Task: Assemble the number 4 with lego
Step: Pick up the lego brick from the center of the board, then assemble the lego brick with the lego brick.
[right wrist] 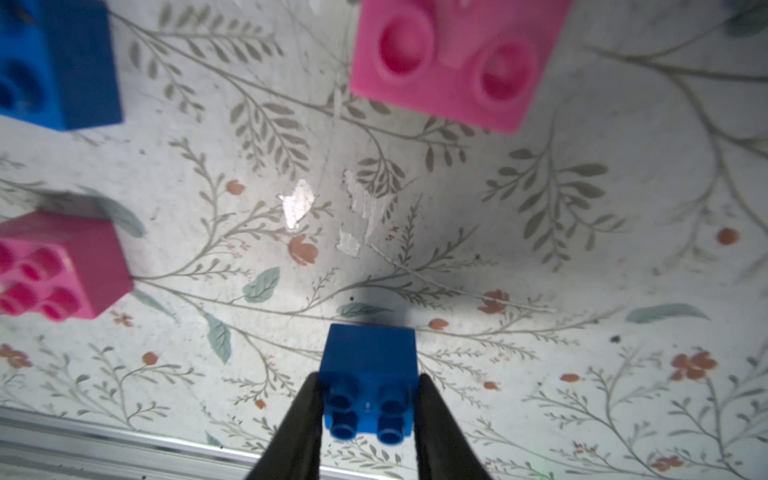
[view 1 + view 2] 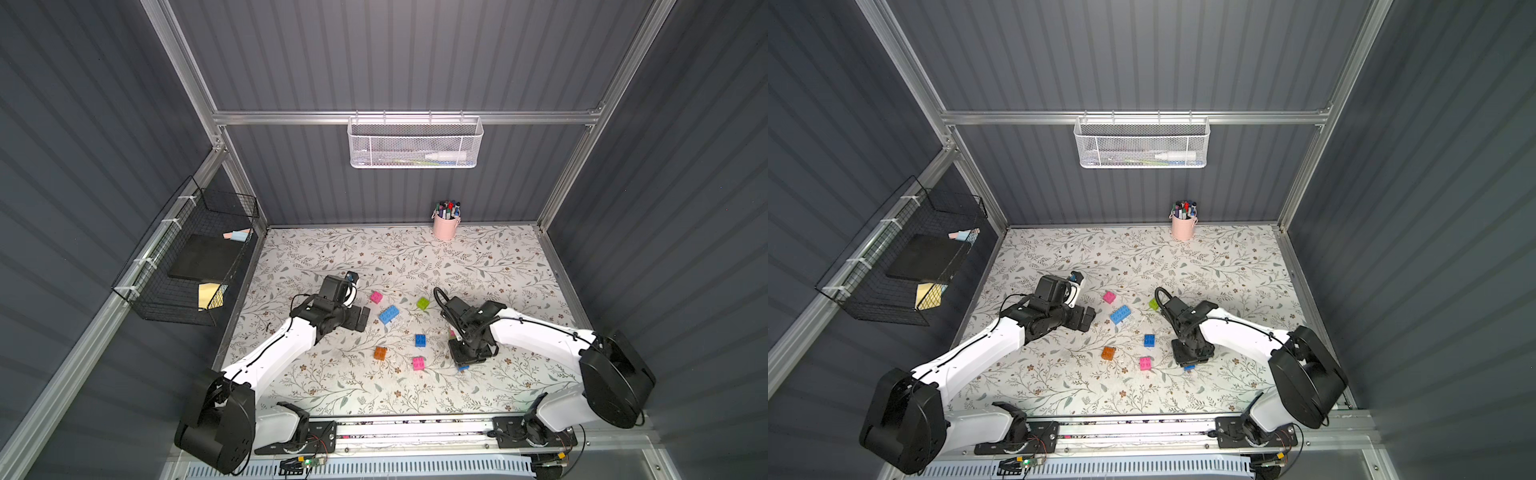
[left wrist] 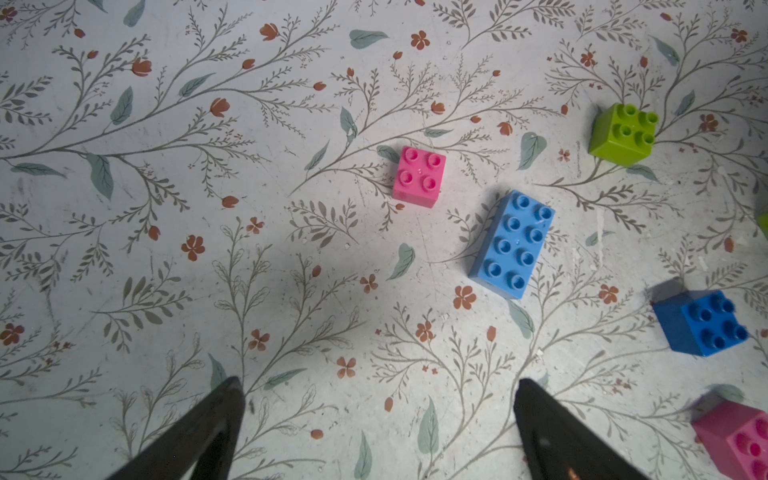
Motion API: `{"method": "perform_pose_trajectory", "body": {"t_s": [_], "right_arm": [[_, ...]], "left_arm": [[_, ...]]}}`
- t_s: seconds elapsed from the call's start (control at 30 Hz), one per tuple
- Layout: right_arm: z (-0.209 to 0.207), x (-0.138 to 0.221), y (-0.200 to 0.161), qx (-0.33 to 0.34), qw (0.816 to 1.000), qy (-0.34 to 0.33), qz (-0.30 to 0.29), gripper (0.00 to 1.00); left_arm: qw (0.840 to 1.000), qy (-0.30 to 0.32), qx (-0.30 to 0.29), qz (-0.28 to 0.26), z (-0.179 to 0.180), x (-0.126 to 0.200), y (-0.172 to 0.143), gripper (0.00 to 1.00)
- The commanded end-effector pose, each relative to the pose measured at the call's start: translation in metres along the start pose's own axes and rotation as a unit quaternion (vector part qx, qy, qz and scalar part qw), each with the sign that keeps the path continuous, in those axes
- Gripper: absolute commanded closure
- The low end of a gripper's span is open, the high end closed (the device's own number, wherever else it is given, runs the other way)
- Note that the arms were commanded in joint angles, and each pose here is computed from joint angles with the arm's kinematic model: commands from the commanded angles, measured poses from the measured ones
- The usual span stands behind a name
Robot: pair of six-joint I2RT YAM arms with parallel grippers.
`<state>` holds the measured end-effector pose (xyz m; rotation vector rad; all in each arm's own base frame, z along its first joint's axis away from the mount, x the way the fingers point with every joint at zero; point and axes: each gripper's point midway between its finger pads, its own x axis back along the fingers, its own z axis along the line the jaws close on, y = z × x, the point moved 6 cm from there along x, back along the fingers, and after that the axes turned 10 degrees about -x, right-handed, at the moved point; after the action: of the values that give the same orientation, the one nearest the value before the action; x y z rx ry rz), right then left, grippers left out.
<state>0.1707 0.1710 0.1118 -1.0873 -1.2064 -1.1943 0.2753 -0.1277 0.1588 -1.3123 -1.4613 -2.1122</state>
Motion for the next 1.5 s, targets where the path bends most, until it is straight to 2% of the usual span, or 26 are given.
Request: {"method": "perform_pose_trajectory", "body": {"t_s": [0.0,0.23,0.37,0.87,1.47], "right_arm": [[-0.003,0.027,0.001,-0.011,1.0,-0.011,-0.013,0.75],[-0.017,0.068,0.016,-0.03,0.999,-0.004,-0.029,0.74],[-0.025,0.078,0.031,-0.038,0.999,-0.001,-0.028,0.74],[-0.017,0.049,0.084,-0.036,0.999,-0.003,-0.01,0.75],[-0.011,0.027,0.093,-0.072,0.997,0.003,-0.002,0.76]], "left_arm": [[1.0,-0.006,-0.006,-0.003,-0.004,0.006,0.002,0.01],[1.0,-0.023,-0.014,-0.004,-0.014,0.005,0.006,0.0],[0.999,-0.03,-0.02,-0.006,-0.021,0.002,0.01,0.01],[0.999,-0.03,-0.029,-0.004,-0.029,-0.006,0.011,0.01],[0.999,-0.021,-0.035,0.003,-0.028,-0.008,0.008,0.0]]}}
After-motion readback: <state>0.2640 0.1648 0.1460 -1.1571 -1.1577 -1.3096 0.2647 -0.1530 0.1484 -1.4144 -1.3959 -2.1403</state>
